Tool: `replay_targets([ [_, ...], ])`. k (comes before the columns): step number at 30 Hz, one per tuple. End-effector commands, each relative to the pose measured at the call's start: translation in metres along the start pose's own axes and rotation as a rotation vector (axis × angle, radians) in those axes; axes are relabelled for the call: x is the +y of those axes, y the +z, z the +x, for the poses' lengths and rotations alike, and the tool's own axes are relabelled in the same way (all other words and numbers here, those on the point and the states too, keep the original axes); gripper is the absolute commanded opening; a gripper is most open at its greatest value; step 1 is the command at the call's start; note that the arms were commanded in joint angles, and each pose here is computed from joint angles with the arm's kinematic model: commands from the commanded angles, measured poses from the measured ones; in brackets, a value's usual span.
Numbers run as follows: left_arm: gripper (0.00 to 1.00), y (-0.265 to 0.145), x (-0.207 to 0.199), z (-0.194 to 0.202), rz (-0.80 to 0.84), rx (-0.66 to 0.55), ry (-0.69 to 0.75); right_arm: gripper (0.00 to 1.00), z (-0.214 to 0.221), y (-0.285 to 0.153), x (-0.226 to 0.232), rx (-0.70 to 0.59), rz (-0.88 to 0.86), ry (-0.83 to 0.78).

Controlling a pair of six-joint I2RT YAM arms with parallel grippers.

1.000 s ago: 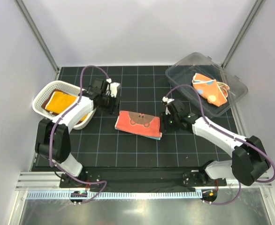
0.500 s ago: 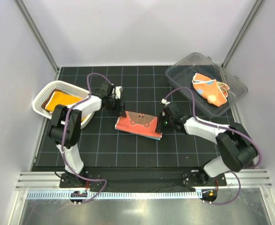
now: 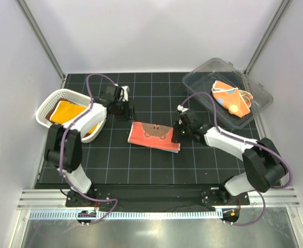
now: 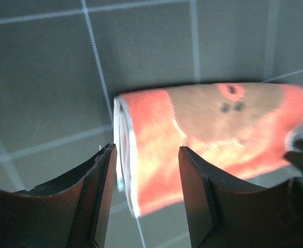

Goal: Fold and stack the towels
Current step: Fold the towel

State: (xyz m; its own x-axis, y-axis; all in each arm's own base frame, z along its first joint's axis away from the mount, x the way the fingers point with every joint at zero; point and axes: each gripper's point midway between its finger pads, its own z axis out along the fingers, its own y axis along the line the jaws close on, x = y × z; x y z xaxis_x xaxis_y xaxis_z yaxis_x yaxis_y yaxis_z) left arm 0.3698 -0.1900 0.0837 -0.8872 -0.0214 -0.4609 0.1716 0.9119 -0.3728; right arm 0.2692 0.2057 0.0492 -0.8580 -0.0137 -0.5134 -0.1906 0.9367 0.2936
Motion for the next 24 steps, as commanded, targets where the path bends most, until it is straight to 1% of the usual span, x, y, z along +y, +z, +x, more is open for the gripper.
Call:
replay_targets([
  [1, 0.55, -0.057, -0.018, -0.007, -0.026, -0.084, -0.012, 0.39, -0.026, -0.033, 0.04, -0.036, -0.159, 0.043],
  [3, 0.55, -0.062, -0.026, 0.006, 0.014, -0.068, -0.012, 0.38, -0.028, -0.04, 0.045, -0.049, -0.182, 0.065],
  [4, 0.55, -0.065, -0.039, 0.014, 0.075, -0.051, -0.02, 0.38, -0.029, -0.042, 0.052, -0.049, -0.218, 0.073],
  [5, 0.55, -0.058, -0.036, 0.032, 0.082, -0.009, -0.035, 0.36, -0.028, -0.042, 0.055, -0.046, -0.236, 0.093],
  [6, 0.55, -0.054, -0.043, 0.032, 0.12, -0.026, -0.035, 0.36, -0.023, -0.04, 0.057, -0.032, -0.252, 0.106],
  [7, 0.55, -0.05, -0.048, 0.041, 0.16, -0.006, -0.05, 0.36, -0.024, -0.039, 0.064, -0.04, -0.298, 0.113],
  [8, 0.55, -0.04, -0.043, 0.063, 0.148, 0.039, -0.091, 0.36, -0.015, -0.034, 0.062, -0.018, -0.3, 0.138],
  [10, 0.55, -0.029, -0.037, 0.075, 0.139, 0.054, -0.121, 0.36, -0.011, -0.025, 0.061, -0.025, -0.312, 0.155],
  [11, 0.54, -0.019, -0.024, 0.086, 0.088, 0.076, -0.145, 0.36, 0.002, -0.018, 0.054, -0.005, -0.295, 0.168],
  [13, 0.54, -0.012, -0.011, 0.09, 0.026, 0.075, -0.146, 0.36, 0.008, -0.008, 0.05, -0.007, -0.292, 0.165],
  [14, 0.54, -0.004, 0.003, 0.093, -0.039, 0.077, -0.14, 0.36, 0.017, -0.003, 0.043, 0.003, -0.275, 0.166],
  [15, 0.54, -0.001, 0.009, 0.091, -0.069, 0.074, -0.142, 0.36, 0.02, 0.0, 0.04, 0.007, -0.262, 0.163],
  [18, 0.54, 0.005, 0.012, 0.094, -0.088, 0.104, -0.147, 0.36, 0.03, 0.008, 0.031, 0.031, -0.228, 0.147],
  [19, 0.53, 0.004, 0.01, 0.09, -0.082, 0.096, -0.152, 0.36, 0.032, 0.007, 0.029, 0.036, -0.218, 0.141],
  [21, 0.54, -0.001, 0.006, 0.088, -0.07, 0.096, -0.155, 0.36, 0.022, -0.002, 0.031, 0.01, -0.214, 0.133],
  [22, 0.54, -0.008, 0.001, 0.079, -0.063, 0.073, -0.157, 0.36, 0.023, -0.007, 0.03, 0.021, -0.202, 0.13],
  [23, 0.54, -0.014, -0.001, 0.075, -0.068, 0.063, -0.159, 0.36, 0.008, -0.018, 0.036, -0.02, -0.218, 0.125],
  [24, 0.54, -0.025, 0.002, 0.072, -0.1, 0.055, -0.159, 0.36, 0.003, -0.023, 0.036, -0.033, -0.21, 0.123],
])
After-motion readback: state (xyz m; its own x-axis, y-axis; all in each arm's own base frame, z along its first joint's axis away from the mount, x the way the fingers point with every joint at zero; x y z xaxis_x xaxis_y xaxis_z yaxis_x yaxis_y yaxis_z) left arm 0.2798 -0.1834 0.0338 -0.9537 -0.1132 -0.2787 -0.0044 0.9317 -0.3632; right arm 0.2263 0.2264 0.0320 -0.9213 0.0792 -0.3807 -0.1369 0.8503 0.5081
